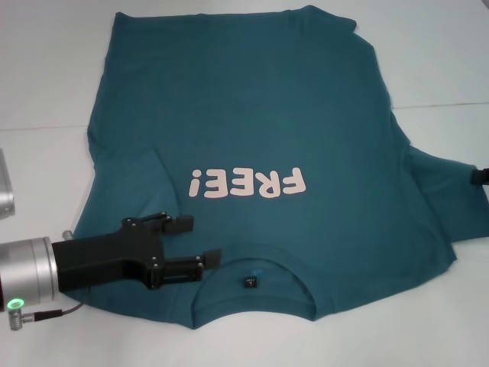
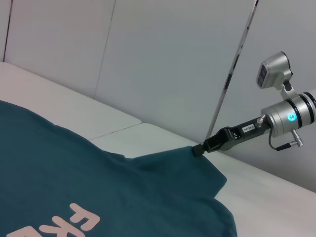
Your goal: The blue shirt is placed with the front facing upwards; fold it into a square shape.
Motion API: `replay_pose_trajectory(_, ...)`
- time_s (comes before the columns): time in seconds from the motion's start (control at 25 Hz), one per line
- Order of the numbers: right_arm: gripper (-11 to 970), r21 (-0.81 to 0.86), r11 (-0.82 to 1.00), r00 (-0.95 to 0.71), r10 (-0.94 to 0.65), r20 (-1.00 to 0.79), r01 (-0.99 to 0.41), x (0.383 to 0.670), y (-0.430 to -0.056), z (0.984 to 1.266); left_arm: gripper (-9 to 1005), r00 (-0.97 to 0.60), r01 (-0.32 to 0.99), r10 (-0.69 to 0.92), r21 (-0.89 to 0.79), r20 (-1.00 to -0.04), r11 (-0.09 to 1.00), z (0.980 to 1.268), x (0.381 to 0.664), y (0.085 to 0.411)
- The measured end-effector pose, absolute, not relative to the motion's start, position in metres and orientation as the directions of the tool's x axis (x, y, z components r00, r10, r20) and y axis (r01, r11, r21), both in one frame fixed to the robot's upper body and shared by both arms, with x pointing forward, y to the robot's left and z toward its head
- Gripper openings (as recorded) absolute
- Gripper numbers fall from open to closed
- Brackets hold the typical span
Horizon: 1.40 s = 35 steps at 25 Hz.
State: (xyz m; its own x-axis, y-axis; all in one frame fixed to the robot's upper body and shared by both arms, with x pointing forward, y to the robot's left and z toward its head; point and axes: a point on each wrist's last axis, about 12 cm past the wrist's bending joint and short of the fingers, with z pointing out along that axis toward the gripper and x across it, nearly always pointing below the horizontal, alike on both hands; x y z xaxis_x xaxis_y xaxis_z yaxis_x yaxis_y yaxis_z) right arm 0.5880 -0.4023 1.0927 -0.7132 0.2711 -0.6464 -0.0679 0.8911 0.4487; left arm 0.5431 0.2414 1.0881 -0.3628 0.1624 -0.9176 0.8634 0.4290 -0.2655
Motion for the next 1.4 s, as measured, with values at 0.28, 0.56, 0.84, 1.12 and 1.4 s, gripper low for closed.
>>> replay_pose_trajectory(0.28,2,0.437,0.897,-0.697,0.268,-0.666,-0.072,0.588,-0.411,1.102,869,-0.370,0.862,0.156,-0.276,-0.916,0.426,1.088,0.544,0.240)
replay_pose_trajectory(0.56,2,0.430,0.899,-0.676,0.267,-0.686,-0.081,0.591,-0.415,1.112,868,-0.381,0.854,0.145,-0.287,-0.913,0.435,1.088,0.545,0.240)
replay_pose_trajectory(0.84,2,0.432,0.897,-0.668,0.269,-0.694,-0.088,0.591,-0.418,1.120,869,-0.383,0.852,0.142,-0.290,-0.913,0.436,1.088,0.546,0.240)
replay_pose_trajectory(1.12,3,0.433,0.897,-0.660,0.276,-0.698,-0.084,0.592,-0.422,1.128,870,-0.382,0.851,0.141,-0.289,-0.913,0.438,1.089,0.546,0.240)
replay_pose_trajectory(1.4,3,0.418,0.902,-0.655,0.255,-0.711,-0.103,0.597,-0.418,1.130,868,-0.379,0.853,0.141,-0.286,-0.915,0.436,1.089,0.547,0.239)
